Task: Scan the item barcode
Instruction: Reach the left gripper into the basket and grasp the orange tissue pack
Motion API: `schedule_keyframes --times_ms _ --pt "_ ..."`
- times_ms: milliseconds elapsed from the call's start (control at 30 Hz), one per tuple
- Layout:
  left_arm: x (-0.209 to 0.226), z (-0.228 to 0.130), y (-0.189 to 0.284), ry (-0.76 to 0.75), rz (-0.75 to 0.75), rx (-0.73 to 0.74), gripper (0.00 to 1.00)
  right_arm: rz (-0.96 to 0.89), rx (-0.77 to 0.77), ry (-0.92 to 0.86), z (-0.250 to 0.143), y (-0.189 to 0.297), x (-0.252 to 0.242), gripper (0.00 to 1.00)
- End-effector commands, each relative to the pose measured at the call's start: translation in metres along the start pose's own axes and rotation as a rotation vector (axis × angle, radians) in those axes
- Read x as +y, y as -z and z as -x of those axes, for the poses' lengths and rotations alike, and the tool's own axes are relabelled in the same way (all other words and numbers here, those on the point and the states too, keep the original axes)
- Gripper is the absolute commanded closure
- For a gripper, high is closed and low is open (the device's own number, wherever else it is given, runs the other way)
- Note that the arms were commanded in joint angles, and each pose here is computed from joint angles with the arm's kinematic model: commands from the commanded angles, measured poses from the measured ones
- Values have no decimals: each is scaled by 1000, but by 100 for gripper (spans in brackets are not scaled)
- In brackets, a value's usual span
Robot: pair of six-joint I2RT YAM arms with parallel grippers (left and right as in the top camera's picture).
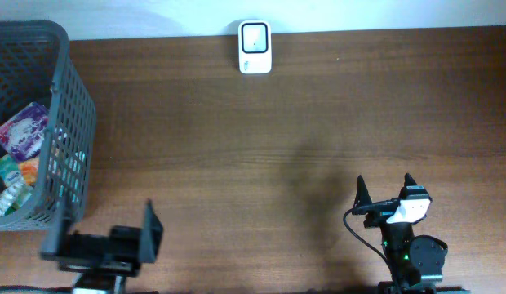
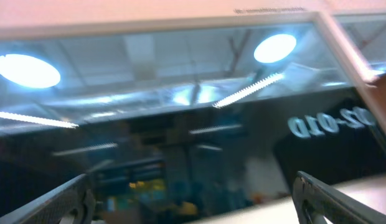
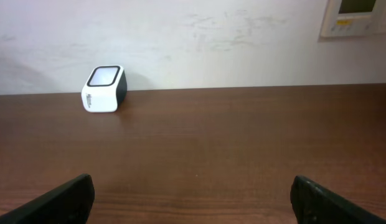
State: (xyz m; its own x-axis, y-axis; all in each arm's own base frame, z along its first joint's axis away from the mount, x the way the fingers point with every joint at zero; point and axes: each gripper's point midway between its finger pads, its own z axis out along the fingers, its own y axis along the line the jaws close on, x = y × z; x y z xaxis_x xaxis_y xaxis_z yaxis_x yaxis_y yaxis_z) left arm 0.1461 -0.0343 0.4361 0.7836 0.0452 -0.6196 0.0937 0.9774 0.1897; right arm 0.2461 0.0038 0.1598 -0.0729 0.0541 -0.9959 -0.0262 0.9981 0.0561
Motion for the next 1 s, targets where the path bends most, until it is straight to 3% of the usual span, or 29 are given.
schedule_keyframes --times_ms 0,167,267,400,600,733,833,967 --pt "31 36 -51 -112 110 -26 1 0 5 -7 -4 0 0 1" --pt "77 37 -138 -107 244 55 1 0 5 -7 -4 0 0 1" --pt "121 -10 -191 -130 357 332 1 0 5 -7 -4 0 0 1" --pt "156 -93 -216 -62 292 741 1 0 5 -7 -4 0 0 1" --pt "246 -178 -179 17 429 1046 1 0 5 -7 -4 0 0 1" --pt "225 -233 -116 306 334 1298 1 0 5 -7 -4 0 0 1" --pt "240 -267 -72 332 433 1451 1 0 5 -7 -4 0 0 1" --pt "254 -297 -45 481 575 1493 1 0 5 -7 -4 0 0 1"
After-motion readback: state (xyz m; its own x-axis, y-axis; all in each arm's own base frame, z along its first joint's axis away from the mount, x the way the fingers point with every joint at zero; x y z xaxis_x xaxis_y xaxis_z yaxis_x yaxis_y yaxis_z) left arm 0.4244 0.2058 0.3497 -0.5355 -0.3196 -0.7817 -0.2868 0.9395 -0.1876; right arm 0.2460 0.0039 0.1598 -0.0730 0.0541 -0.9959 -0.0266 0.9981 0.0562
